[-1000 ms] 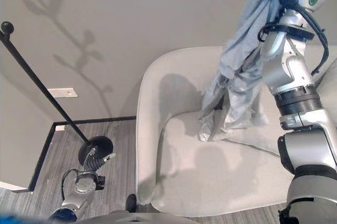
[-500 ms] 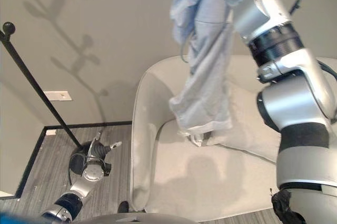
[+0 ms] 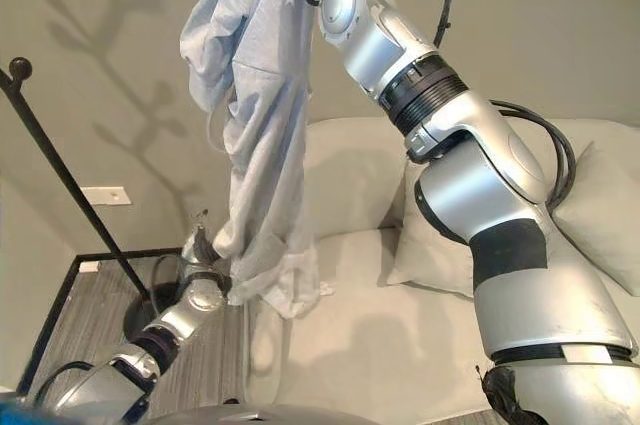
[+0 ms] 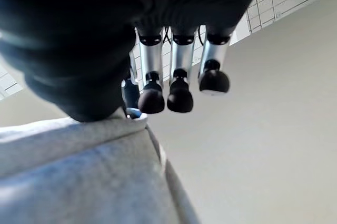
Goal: Hang the clothes on the sofa on the clothes rack.
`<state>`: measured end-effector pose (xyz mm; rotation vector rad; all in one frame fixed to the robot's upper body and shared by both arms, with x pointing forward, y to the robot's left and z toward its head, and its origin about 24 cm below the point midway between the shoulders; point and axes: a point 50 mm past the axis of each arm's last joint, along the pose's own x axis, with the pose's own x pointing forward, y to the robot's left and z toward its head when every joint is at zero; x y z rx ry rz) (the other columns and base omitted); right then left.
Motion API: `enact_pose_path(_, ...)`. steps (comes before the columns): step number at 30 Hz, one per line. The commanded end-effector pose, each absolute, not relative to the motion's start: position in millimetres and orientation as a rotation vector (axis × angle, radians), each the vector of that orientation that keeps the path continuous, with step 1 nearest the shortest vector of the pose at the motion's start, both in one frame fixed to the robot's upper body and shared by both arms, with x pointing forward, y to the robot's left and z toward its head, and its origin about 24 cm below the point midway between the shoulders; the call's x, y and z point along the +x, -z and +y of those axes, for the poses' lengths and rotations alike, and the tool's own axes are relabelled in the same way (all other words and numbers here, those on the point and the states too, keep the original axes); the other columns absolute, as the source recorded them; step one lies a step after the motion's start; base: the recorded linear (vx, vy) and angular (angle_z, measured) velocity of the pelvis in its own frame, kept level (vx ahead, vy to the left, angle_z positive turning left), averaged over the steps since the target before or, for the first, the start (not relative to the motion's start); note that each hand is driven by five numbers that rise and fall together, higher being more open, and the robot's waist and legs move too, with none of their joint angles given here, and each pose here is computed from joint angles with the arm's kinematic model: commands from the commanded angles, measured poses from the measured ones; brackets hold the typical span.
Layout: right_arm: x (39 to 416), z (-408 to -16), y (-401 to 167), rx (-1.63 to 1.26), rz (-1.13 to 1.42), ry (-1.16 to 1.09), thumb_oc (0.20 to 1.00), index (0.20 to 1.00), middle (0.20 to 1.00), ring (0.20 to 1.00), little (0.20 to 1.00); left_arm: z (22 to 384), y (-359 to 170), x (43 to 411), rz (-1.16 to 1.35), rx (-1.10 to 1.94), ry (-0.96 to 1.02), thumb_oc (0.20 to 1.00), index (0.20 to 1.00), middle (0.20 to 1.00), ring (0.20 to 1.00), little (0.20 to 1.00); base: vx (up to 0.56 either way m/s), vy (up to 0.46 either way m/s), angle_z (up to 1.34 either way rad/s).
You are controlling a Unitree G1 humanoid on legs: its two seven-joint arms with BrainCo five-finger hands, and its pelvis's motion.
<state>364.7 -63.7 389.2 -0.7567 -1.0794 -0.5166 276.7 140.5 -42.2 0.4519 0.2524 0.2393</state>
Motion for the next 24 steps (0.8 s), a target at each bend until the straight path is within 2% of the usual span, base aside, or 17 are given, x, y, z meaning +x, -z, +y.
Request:
enact_pose_path(1, 335.7, -53.0, -457.0, -0.759, -1.237, 0.615, 0.2, 0.2, 0.2, 0.2, 0.2, 120.0, 22.8, 294.5, 0.187, 0.208, -0.119, 1.0, 1.0, 1.0, 1.0, 1.0, 0.0, -0.005, -0.06)
enact_pose_path(6, 327.3, -49.7, -469.2, -0.794, -1.27, 0.633, 0.2, 0.2, 0.2, 0.2, 0.2, 90.2, 19.4, 288.6, 0.227, -0.026, 0.048, 1.0, 1.0, 1.0, 1.0, 1.0, -0.01, -0.008, -0.06)
enact_pose_path(9, 325.1, -46.2, -470.0, -0.802, -1.282, 0.624, 0.2, 0.2, 0.2, 0.2, 0.2, 79.9, 15.7, 290.6, 0.215, -0.006, 0.107, 1.0, 1.0, 1.0, 1.0, 1.0, -0.01, -0.004, -0.03)
enact_pose_path(14, 319.8, -40.3, -473.3, -0.778, -1.311, 0.593, 0.2, 0.2, 0.2, 0.2, 0.2, 71.6, 22.3, 294.4, 0.234, 0.154, 0.149, 1.0, 1.0, 1.0, 1.0, 1.0, 0.0, 0.0, 0.0)
enact_pose_path(16, 316.6, -35.1, -473.2, -0.718, -1.328, 0.534, 0.2, 0.2, 0.2, 0.2, 0.2, 75.6, 33.7, 296.4, 0.255, 0.393, 0.153, 1.0, 1.0, 1.0, 1.0, 1.0, 0.0, 0.016, -0.04)
enact_pose_path(18, 316.0, -33.0, -472.5, -0.699, -1.328, 0.514, 0.2, 0.2, 0.2, 0.2, 0.2, 79.0, 37.5, 295.9, 0.263, 0.458, 0.151, 1.0, 1.0, 1.0, 1.0, 1.0, 0.01, 0.012, -0.09)
enact_pose_path(19, 315.4, -28.9, -470.6, -0.679, -1.329, 0.473, 0.2, 0.2, 0.2, 0.2, 0.2, 85.3, 41.1, 298.7, 0.27, 0.593, 0.132, 1.0, 1.0, 1.0, 1.0, 1.0, 0.01, 0.011, -0.21)
enact_pose_path(24, 317.0, -29.6, -470.4, -0.655, -1.315, 0.433, 0.2, 0.2, 0.2, 0.2, 0.2, 100.2, 35.1, 309.5, 0.236, 0.749, 0.038, 1.0, 1.0, 1.0, 1.0, 1.0, 0.01, 0.01, -0.07)
